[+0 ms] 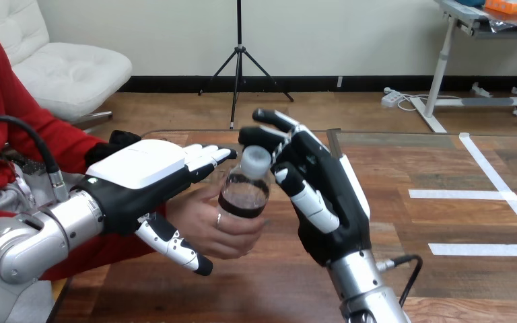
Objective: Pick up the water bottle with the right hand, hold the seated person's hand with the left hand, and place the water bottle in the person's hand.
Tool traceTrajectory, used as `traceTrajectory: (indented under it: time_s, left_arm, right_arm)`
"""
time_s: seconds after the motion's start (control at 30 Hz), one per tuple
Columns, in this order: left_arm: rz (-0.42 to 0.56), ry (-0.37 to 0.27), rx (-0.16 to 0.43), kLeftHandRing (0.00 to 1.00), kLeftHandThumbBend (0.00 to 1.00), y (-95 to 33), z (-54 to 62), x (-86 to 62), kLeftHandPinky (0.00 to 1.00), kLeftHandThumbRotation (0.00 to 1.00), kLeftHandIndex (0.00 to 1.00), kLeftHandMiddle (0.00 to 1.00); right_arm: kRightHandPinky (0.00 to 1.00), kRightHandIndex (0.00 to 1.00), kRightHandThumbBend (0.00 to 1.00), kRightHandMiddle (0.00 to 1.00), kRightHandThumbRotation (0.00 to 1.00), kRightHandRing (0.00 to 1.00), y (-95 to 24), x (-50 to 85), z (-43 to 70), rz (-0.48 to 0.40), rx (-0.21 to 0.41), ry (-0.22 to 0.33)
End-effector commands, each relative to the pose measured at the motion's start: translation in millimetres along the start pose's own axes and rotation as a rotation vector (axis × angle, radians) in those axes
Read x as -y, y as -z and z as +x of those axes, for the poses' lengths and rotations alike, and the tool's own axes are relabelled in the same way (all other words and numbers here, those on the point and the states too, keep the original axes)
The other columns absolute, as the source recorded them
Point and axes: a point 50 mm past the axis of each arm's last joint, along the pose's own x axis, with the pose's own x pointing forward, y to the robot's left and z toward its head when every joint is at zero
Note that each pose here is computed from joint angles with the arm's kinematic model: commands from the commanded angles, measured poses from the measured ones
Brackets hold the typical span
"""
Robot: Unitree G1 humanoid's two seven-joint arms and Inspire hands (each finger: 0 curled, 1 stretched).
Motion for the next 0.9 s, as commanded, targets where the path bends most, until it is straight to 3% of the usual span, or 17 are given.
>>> traceTrajectory:
  time_s: [0.0, 0.5, 0.87]
  left_arm:
    - [0.053, -0.096, -0.011, 1.00, 1.00, 0.1, -7.2, -22.7, 1.00, 0.46, 1.00, 1.00]
    - [0.049, -0.145, -0.008, 1.00, 1.00, -0.8, -13.2, -18.7, 1.00, 0.53, 1.00, 1.00]
    - [0.018, -0.248, 0.019, 1.00, 1.00, -3.4, -15.3, -17.1, 1.00, 0.56, 1.00, 1.00]
  right_arm:
    - [0.82, 0.79, 1.00, 0.74, 0.56, 0.79, -20.9, -32.0, 40.6, 0.108, 0.189, -0.044]
    - [0.82, 0.81, 1.00, 0.76, 0.58, 0.80, -23.4, -19.6, 34.6, 0.069, 0.190, -0.033]
    - [0.82, 0.81, 1.00, 0.76, 0.58, 0.81, -27.5, -6.9, 31.2, 0.044, 0.206, -0.019]
